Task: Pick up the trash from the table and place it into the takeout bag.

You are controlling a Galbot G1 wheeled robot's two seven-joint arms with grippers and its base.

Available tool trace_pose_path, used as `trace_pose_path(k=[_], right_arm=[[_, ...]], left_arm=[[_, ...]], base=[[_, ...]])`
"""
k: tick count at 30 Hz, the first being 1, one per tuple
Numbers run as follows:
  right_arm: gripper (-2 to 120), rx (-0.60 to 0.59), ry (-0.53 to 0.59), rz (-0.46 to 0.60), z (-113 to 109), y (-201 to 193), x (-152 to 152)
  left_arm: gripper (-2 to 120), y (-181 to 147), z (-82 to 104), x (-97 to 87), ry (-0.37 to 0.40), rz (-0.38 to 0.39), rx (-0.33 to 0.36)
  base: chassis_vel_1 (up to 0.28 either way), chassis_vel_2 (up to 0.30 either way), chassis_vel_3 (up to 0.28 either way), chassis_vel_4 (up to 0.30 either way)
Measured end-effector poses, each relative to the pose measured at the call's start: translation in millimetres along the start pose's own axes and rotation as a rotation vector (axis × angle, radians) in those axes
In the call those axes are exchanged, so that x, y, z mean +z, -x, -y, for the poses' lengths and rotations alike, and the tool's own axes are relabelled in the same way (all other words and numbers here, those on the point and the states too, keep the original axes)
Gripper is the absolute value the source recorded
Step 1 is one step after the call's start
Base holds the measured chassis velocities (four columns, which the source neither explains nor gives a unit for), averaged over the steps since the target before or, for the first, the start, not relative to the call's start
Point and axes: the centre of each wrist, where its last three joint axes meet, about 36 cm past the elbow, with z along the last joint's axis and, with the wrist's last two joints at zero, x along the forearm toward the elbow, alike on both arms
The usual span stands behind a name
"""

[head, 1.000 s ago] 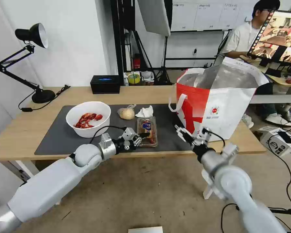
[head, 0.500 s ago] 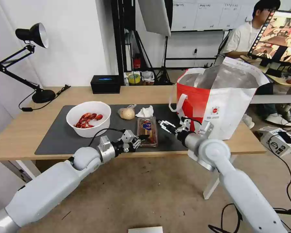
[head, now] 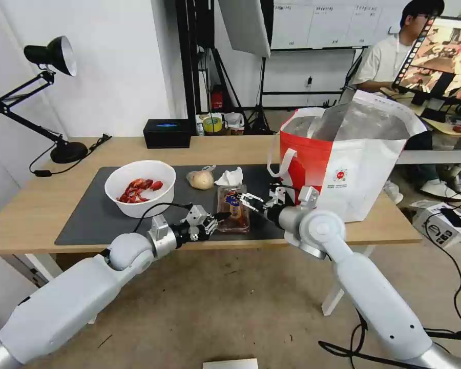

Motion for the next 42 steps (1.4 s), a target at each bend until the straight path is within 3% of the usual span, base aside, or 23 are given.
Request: trace_pose_path(k=[22, 42], right_arm=[[100, 0.039, -0.016, -0.168, -21.1, 27.9, -27.0], [100, 0.040, -0.020, -0.236, -26.7, 49.0, -33.4]], left_arm=[[0, 1.6, 3.1, 5.5, -0.022, 0.009, -0.014], [0, 1.5, 2.1, 4.5, -0.021, 0.006, -0.010]], base=[[0.000, 0.000, 0.000, 0.000], [0.000, 0.000, 0.000, 0.000]])
